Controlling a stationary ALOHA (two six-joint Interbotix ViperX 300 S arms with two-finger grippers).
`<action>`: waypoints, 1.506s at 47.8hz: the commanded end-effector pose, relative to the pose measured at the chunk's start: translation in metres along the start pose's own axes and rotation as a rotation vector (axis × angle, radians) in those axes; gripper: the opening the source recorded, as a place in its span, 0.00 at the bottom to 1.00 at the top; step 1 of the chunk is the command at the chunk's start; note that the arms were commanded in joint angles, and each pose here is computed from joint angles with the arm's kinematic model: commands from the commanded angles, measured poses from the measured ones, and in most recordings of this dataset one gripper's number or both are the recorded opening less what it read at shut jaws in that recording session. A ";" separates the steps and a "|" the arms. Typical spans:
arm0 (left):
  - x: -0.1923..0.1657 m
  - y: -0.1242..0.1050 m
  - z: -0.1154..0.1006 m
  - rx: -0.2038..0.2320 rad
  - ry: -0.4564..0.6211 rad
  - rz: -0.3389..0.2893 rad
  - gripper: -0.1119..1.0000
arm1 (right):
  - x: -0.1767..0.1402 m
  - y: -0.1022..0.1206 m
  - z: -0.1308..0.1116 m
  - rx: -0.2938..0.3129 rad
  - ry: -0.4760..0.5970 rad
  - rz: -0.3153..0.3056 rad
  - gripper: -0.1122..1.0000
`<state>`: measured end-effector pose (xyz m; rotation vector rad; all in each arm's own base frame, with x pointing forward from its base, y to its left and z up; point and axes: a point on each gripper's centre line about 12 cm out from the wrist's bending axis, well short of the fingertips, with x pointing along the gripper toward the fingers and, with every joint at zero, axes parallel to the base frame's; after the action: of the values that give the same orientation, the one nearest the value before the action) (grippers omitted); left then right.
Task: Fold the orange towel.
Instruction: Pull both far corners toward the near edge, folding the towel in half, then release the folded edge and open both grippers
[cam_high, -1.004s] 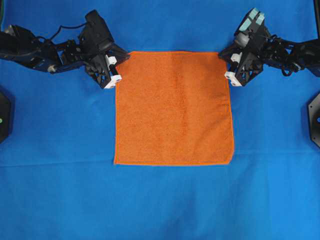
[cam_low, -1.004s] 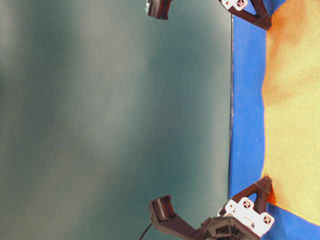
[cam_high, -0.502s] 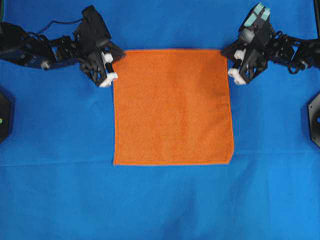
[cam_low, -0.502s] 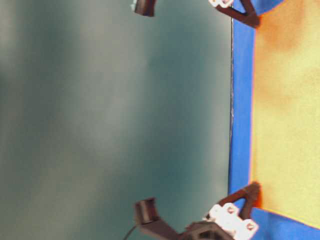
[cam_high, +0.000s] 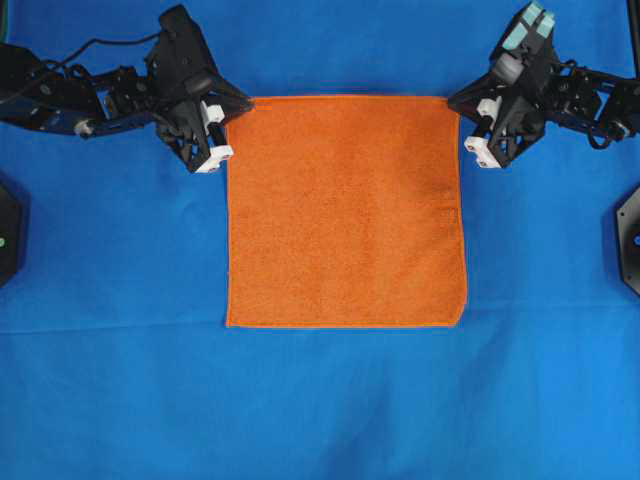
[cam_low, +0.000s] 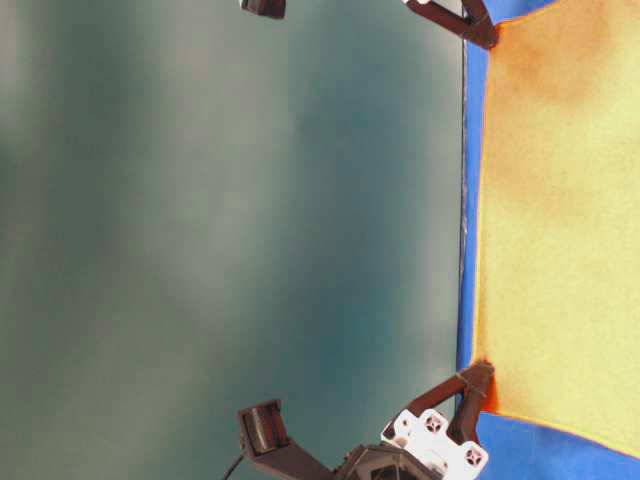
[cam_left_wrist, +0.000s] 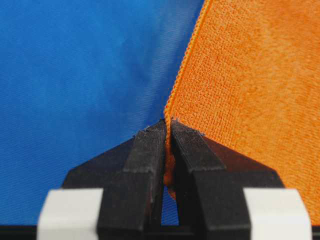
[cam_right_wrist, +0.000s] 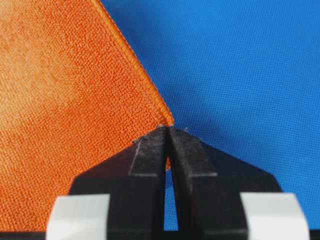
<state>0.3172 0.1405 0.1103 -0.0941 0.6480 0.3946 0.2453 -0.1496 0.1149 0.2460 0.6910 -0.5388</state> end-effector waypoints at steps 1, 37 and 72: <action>-0.007 -0.006 0.011 0.013 -0.034 -0.015 0.10 | -0.007 0.001 0.004 0.002 -0.018 0.002 0.11; -0.046 -0.139 -0.024 0.129 0.084 -0.339 0.10 | -0.057 0.114 -0.047 -0.032 0.138 0.331 0.11; -0.060 -0.186 -0.039 0.141 0.117 -0.452 0.10 | -0.073 0.182 -0.066 -0.049 0.244 0.485 0.11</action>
<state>0.3182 -0.0556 0.1016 -0.1273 0.7747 -0.0819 0.2571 0.0502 0.1134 0.4200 0.8728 -0.0512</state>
